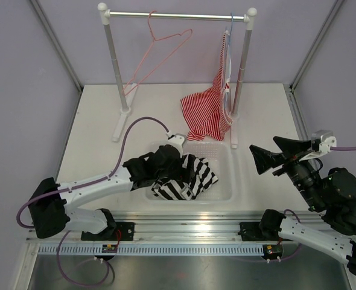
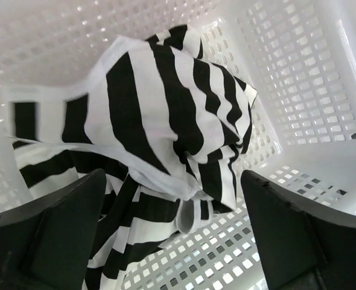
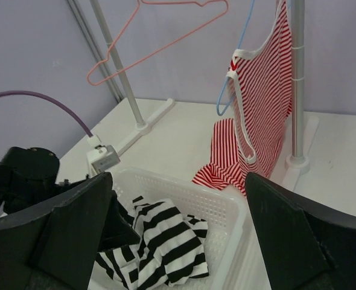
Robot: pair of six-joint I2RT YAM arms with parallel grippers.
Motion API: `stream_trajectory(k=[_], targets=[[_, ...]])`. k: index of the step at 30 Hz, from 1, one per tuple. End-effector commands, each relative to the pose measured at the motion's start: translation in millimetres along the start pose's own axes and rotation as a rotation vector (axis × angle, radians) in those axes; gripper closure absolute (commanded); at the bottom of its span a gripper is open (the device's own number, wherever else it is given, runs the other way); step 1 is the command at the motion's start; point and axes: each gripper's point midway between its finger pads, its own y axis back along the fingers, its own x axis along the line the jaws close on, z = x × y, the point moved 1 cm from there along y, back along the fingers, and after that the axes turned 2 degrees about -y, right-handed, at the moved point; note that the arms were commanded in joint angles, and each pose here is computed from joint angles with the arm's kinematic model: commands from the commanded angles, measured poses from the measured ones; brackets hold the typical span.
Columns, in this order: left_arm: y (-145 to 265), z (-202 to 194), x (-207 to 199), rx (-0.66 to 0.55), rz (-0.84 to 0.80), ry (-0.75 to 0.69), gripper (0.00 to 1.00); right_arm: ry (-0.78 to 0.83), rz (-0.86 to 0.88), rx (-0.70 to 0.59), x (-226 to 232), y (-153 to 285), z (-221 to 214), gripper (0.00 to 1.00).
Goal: Remove the tank top from the hanger
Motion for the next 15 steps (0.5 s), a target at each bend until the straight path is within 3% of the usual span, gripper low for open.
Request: stream_trajectory(k=[1,3,7,9,15], targets=[[26.9,55.7,-10.0,-0.176,0.001,0.028,0.01,0.033,-0.081,0.055,-3.3,-14.4,-8.9,0.01],[46.5,74.0,-1.1,-0.243,0.050,0.045,0.01,0.079,-0.189,0.112,-16.1,-21.1,-22.7,0.01],[83.8,93.6,82.2,-0.313,0.481,0.126,0.01,0.179,-0.380,0.205,-38.3,-28.4,-45.0,0.01],[103.5,95.7,113.9,-0.344,0.616,0.199,0.01,0.234,-0.497,0.273,-51.0,-28.3,-60.1,0.00],[161.0,61.6,201.6,-0.386,0.791,0.423,0.01,0.216,-0.539,0.413,-63.3,-45.5,-87.1,0.00]])
